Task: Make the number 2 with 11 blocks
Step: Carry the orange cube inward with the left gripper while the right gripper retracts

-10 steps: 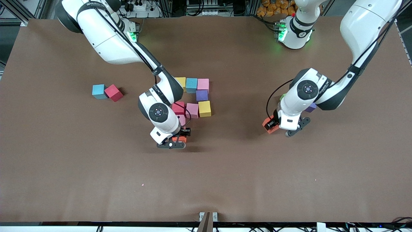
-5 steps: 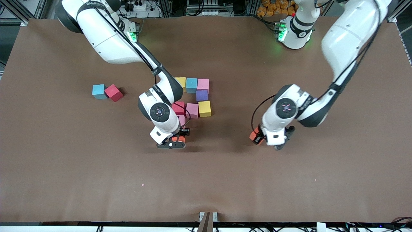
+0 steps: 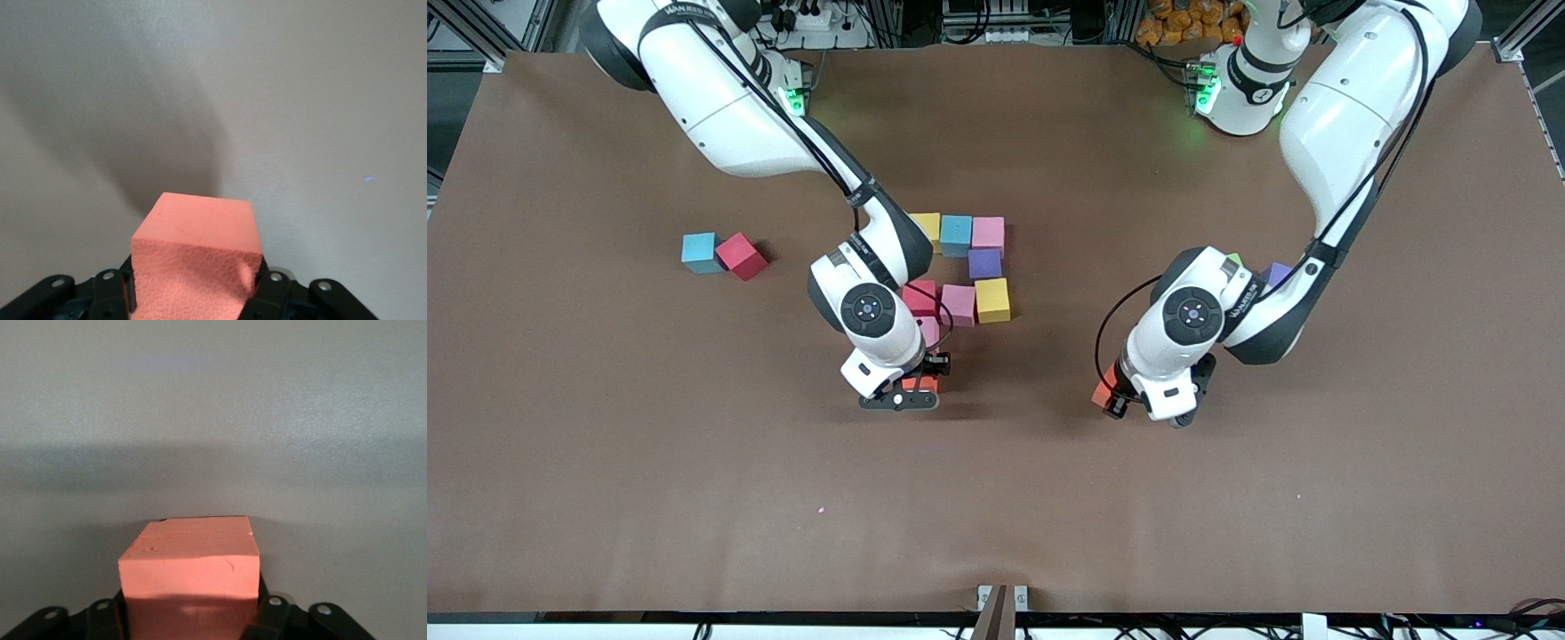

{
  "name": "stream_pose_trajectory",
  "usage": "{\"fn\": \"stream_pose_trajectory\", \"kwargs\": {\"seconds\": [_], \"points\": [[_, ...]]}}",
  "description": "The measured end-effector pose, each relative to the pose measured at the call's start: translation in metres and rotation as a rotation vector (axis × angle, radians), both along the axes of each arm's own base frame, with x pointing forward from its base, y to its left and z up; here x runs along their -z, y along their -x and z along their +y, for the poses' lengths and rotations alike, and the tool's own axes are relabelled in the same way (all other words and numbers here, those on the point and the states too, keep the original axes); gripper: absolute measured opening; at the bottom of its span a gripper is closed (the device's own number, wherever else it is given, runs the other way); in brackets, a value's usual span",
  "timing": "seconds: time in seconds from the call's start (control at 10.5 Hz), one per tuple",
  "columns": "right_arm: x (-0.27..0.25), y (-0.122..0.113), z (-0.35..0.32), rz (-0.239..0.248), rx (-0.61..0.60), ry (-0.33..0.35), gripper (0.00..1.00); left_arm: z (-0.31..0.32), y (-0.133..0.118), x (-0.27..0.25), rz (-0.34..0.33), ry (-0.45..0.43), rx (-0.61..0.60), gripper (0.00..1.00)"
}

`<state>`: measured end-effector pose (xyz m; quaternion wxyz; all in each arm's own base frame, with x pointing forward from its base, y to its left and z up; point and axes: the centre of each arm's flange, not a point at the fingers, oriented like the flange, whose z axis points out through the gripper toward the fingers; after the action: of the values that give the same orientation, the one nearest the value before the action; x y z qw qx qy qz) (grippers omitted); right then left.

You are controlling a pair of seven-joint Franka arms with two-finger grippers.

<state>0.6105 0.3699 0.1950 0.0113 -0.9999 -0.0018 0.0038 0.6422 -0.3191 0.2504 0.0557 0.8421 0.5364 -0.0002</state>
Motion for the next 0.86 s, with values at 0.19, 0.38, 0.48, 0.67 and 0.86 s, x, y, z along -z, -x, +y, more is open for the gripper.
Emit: {"fn": "stream_pose_trajectory", "kwargs": {"seconds": [0.19,0.38,0.48,0.67,0.86], "points": [[0.001,-0.001,-0.003,0.001,0.003,0.004,0.92,-0.008,-0.005,-0.013,-0.013,0.021,-0.110,0.61],[-0.007,-0.004,-0.002,-0.011,0.004,-0.001,1.00,-0.022,-0.004,-0.023,-0.015,0.041,-0.225,0.61],[-0.015,-0.006,-0.003,-0.022,0.006,-0.005,1.00,-0.032,0.002,-0.022,-0.006,0.044,-0.272,0.61],[-0.050,-0.016,-0.012,-0.041,0.022,-0.001,1.00,-0.058,0.014,-0.010,0.012,0.042,-0.334,0.61],[-0.105,-0.025,-0.040,-0.051,0.026,-0.014,1.00,-0.083,0.020,0.000,0.008,0.041,-0.363,0.61]]}}
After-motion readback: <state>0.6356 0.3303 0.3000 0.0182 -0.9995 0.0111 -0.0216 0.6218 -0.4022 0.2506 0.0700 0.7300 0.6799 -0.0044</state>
